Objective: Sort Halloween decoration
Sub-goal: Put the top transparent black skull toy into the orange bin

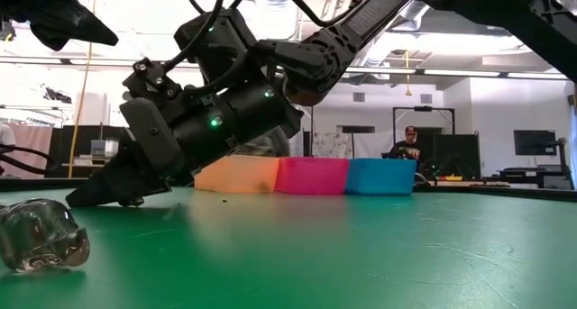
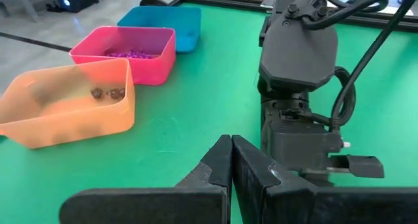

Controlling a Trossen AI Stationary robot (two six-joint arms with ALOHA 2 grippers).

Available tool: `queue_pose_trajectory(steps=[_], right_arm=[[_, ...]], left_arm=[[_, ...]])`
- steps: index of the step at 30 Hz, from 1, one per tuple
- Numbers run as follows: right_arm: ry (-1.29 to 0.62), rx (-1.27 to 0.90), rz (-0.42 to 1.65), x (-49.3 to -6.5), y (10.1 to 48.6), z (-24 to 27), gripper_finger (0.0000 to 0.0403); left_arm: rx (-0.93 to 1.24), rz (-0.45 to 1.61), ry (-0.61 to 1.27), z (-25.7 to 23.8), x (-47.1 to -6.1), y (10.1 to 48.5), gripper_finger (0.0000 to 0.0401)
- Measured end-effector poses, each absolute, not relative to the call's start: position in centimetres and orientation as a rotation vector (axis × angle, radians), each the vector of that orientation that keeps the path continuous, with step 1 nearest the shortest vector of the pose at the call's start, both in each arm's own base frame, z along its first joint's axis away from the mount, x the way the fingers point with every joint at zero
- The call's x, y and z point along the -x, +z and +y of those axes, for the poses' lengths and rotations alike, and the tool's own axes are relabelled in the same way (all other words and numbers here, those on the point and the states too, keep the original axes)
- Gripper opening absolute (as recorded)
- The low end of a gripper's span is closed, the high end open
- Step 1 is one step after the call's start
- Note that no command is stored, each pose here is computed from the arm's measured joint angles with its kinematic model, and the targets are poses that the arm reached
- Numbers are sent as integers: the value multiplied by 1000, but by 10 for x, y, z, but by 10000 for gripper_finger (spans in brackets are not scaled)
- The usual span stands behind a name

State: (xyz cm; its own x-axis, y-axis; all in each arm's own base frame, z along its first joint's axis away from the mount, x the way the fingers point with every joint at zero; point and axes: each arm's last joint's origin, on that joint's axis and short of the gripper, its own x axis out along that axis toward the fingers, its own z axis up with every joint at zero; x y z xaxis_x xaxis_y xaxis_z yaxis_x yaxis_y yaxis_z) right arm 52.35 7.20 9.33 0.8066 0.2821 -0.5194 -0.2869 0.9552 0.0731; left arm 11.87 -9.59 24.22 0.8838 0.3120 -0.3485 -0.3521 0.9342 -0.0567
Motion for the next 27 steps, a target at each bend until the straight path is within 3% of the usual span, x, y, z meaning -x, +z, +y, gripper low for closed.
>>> queue_pose_trajectory(steps=[3,15,27], right_arm=[[302,9,554,-523,93,72,79],[299,-17,510,-524,114,57,78],[176,27,407,-520,175,-28,78]], left_arm=[[122,349,340,-96,-119,242,0],[122,361,328,-96,-119,241,0],[103,356,346,-95,-118,241,0]])
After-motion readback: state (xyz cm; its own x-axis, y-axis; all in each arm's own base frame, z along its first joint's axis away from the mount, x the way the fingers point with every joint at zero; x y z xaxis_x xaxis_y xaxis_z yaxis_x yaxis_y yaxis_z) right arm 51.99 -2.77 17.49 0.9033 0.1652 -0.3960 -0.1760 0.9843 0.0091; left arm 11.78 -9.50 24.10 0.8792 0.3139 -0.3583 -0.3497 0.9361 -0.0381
